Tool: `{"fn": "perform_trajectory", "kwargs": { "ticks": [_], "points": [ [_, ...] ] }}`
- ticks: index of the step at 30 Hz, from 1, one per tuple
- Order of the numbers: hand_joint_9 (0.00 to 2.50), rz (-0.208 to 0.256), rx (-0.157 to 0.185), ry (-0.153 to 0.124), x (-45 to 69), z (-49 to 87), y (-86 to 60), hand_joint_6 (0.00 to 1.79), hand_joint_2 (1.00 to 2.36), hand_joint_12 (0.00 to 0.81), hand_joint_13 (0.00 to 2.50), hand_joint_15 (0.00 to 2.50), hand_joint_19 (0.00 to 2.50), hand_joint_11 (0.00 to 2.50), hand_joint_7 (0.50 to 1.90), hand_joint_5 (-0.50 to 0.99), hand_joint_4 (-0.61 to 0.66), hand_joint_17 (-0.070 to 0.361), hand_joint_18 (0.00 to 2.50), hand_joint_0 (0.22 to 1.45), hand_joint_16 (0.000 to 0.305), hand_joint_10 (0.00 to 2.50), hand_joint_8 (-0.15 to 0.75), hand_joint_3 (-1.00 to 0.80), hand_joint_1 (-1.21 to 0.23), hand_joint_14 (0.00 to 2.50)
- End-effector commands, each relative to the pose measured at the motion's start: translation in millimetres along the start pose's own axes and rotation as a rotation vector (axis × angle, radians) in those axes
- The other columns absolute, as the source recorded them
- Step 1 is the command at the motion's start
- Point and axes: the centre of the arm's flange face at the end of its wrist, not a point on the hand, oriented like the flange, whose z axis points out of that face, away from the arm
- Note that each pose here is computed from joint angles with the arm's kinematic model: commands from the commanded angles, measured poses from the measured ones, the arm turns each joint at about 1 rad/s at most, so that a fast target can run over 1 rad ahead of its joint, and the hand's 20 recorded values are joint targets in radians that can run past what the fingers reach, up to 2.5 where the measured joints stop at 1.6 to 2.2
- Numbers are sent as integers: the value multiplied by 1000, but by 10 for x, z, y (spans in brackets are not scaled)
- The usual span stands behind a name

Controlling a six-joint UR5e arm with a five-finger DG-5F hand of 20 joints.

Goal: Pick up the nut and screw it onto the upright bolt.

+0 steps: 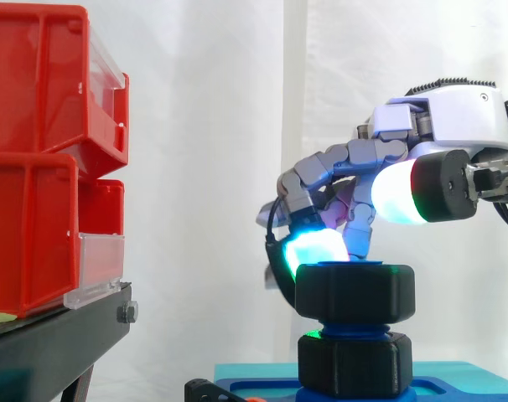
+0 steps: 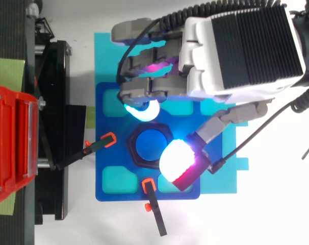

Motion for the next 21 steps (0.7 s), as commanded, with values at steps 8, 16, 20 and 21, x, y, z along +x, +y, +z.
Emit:
{"fn": "perform_trajectory", "kwargs": {
  "ticks": [8,16,20,21],
  "points": [
    [1577,-10,30,-18,-86,-117,-269,542,1000,174,1042,0,55,0,1393,102,68,24,736,521,11,0,164,-500,-379,0],
    [1246,-19,-2,-40,-204,-139,-356,505,1000,252,733,0,0,0,1179,5,186,50,336,502,22,0,229,-500,-339,0],
    [1108,-31,-19,-72,-378,-85,-343,504,1000,263,634,0,0,0,964,-48,248,56,221,493,25,0,233,-500,-336,0],
    [1088,-34,-22,-77,-400,-77,-350,504,1000,266,604,0,0,0,883,-61,252,57,192,489,25,0,229,-500,-335,0]
  ]
}}
